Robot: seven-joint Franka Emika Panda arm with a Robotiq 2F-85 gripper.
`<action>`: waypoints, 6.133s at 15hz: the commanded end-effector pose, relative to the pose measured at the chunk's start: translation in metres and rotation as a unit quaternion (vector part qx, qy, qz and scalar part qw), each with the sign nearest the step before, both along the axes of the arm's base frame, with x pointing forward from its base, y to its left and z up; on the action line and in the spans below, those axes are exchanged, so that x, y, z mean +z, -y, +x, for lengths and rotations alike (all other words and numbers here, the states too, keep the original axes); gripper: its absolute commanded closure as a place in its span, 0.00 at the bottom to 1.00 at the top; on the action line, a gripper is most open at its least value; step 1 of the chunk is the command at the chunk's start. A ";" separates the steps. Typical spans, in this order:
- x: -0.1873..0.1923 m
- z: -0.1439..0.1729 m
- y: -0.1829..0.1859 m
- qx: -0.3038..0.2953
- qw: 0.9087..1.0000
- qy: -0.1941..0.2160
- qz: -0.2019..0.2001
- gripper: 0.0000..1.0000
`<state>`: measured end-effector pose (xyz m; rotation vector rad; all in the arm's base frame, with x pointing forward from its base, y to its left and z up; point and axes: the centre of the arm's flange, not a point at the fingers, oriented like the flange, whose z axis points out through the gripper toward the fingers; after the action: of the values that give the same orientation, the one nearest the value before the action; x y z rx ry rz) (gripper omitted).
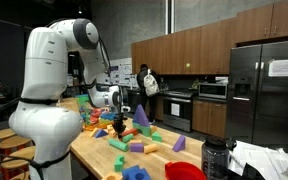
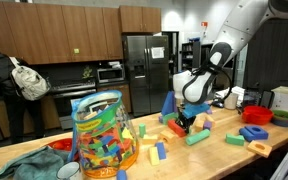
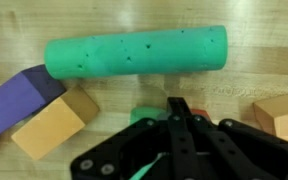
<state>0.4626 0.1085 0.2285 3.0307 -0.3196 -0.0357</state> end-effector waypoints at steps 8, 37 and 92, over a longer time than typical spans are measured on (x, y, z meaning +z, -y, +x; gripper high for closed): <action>0.007 0.001 0.013 -0.034 0.999 -0.013 -0.007 1.00; 0.001 -0.020 0.015 -0.018 0.995 -0.092 -0.023 1.00; -0.003 0.011 0.045 -0.086 0.992 -0.084 -0.034 1.00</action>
<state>0.4747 0.0732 0.2194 2.9103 -0.5242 -0.2917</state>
